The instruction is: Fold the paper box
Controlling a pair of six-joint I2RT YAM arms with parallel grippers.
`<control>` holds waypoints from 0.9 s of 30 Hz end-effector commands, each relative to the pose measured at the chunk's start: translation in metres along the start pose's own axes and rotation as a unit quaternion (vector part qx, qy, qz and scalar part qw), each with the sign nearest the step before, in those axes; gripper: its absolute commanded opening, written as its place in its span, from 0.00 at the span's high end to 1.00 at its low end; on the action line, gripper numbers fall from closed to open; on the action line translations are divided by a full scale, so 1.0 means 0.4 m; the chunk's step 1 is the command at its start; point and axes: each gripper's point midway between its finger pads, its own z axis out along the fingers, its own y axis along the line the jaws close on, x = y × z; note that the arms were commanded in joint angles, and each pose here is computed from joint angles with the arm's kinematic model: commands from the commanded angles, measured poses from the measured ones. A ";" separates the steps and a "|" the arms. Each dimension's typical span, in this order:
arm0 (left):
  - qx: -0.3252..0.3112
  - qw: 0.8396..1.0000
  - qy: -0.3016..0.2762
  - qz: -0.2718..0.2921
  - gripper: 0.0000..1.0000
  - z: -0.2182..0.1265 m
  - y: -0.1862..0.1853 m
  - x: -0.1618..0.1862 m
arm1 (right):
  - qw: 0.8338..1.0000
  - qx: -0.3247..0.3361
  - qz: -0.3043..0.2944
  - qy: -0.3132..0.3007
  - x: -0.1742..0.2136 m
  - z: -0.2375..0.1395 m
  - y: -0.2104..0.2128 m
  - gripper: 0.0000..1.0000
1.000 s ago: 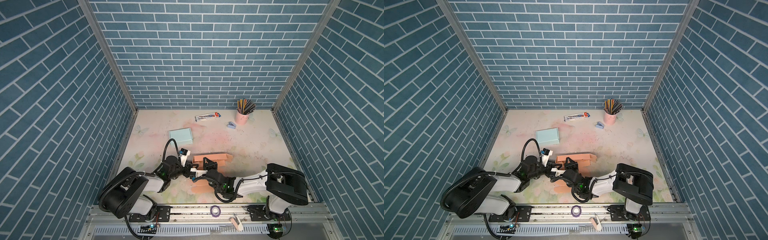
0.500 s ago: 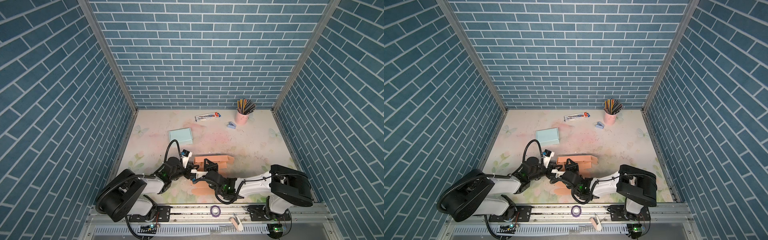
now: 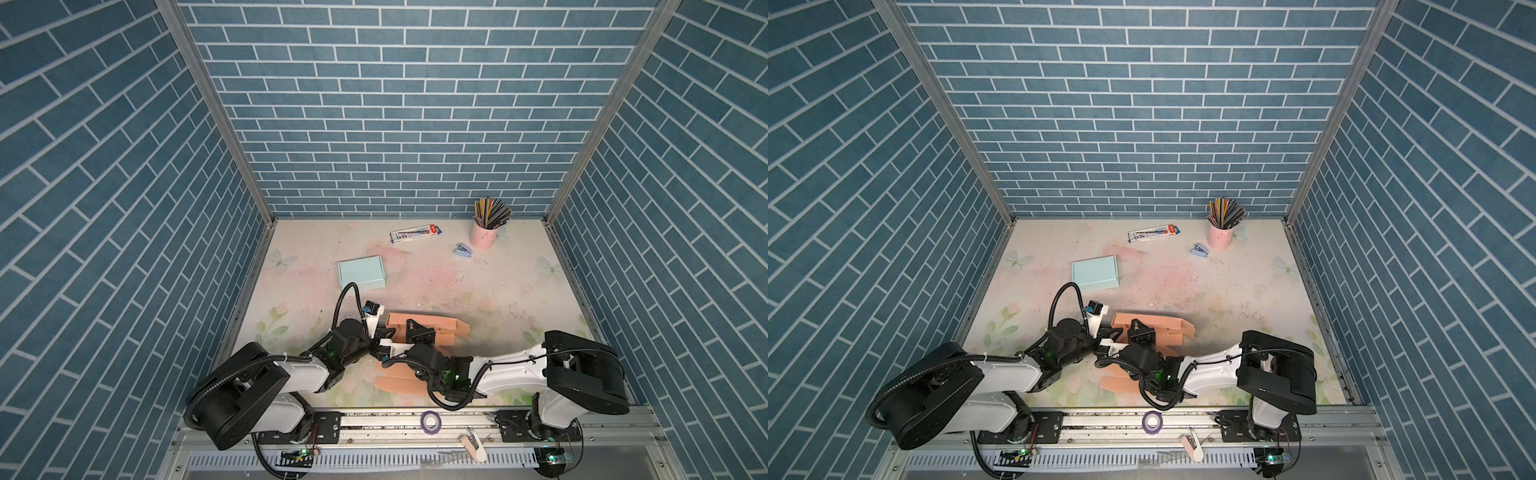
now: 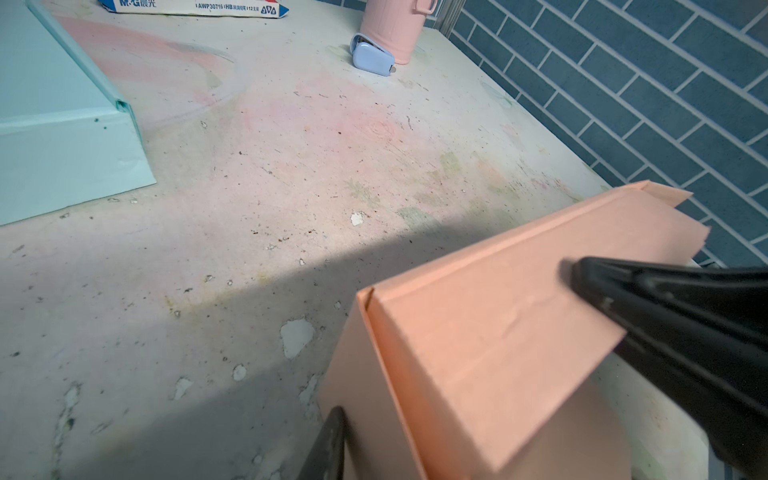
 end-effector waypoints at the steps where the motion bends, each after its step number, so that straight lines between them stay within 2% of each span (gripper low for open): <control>1: 0.008 0.999 -0.036 0.008 0.77 0.009 -0.017 -0.047 | 0.994 -0.033 0.084 -0.055 -0.073 -0.033 -0.014 0.92; 7: -0.015 0.999 -0.034 0.025 0.82 -0.002 0.002 -0.041 | 0.976 -0.104 0.175 -0.082 -0.088 -0.082 -0.014 0.73; 12: -0.036 0.998 -0.029 0.046 0.83 -0.018 0.015 -0.043 | 0.960 -0.114 0.239 -0.092 -0.071 -0.119 -0.045 0.62; 15: -0.044 0.997 -0.027 0.059 0.83 -0.024 0.016 -0.053 | 0.938 -0.113 0.308 -0.110 -0.067 -0.146 -0.111 0.57; 20: -0.057 0.995 -0.026 0.073 0.83 -0.027 0.023 -0.063 | 0.863 -0.161 0.461 -0.130 -0.036 -0.163 -0.251 0.51; 22: -0.059 0.995 -0.027 0.076 0.83 -0.026 0.024 -0.068 | 0.825 -0.186 0.518 -0.127 -0.010 -0.146 -0.293 0.46; 25: -0.066 0.994 -0.029 0.079 0.83 -0.021 0.030 -0.073 | 0.784 -0.231 0.573 -0.062 0.035 -0.082 -0.301 0.46; 27: -0.067 0.994 -0.033 0.079 0.83 -0.017 0.030 -0.079 | 0.764 -0.265 0.588 -0.011 0.051 -0.035 -0.271 0.47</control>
